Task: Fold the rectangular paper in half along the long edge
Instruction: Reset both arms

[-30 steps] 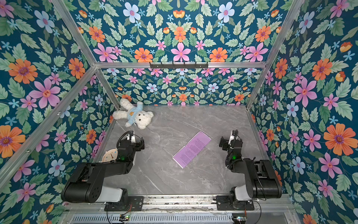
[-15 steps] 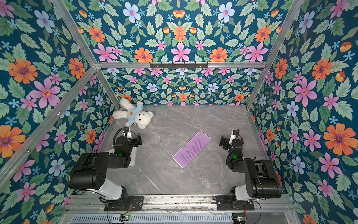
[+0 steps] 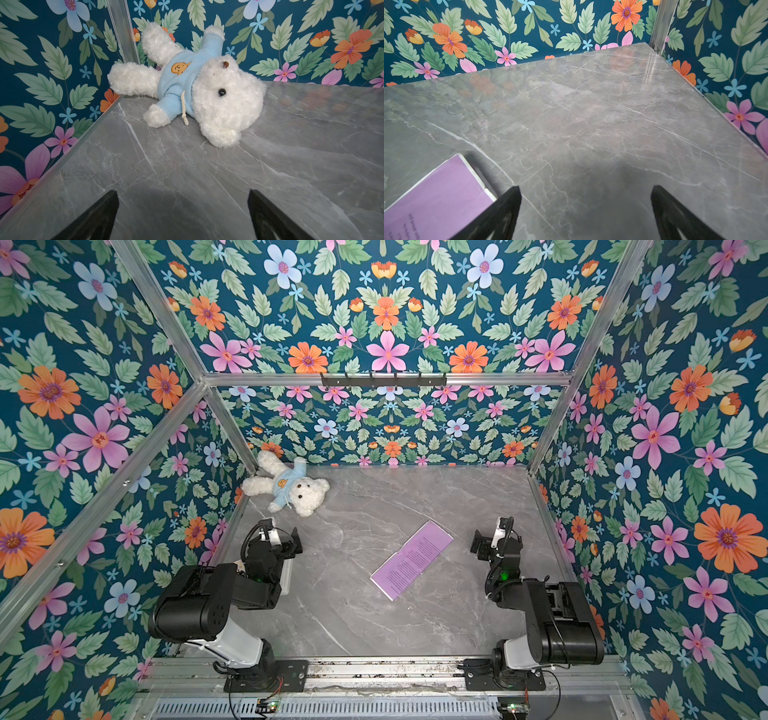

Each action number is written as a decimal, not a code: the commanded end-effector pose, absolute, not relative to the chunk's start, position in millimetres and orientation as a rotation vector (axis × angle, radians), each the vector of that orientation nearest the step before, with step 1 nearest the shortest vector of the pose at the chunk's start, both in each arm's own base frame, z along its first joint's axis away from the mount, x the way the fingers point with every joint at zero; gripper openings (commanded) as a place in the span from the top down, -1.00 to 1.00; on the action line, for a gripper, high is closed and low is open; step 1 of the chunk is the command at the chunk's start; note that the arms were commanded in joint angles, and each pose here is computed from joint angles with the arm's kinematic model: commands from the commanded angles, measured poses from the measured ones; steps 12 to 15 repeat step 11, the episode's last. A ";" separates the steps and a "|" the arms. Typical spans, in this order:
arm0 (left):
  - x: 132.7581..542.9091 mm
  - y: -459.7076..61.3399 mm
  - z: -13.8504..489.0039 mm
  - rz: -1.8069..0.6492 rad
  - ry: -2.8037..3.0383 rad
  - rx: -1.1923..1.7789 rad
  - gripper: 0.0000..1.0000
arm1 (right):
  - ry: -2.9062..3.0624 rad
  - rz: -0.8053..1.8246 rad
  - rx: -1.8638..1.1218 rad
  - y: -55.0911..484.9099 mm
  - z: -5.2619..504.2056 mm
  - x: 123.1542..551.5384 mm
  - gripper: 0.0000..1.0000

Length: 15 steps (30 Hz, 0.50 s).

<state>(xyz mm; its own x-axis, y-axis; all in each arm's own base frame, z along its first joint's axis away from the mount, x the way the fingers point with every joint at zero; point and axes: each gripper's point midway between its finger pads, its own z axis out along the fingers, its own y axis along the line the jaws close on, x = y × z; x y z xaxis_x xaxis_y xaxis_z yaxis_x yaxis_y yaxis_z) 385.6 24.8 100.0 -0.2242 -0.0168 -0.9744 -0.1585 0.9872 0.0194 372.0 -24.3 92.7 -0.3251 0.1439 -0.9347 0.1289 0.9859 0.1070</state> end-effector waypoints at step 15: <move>389.1 20.3 108.9 0.123 1.762 -0.107 -1.00 | 1.879 0.020 0.186 -23.3 99.5 374.9 -0.98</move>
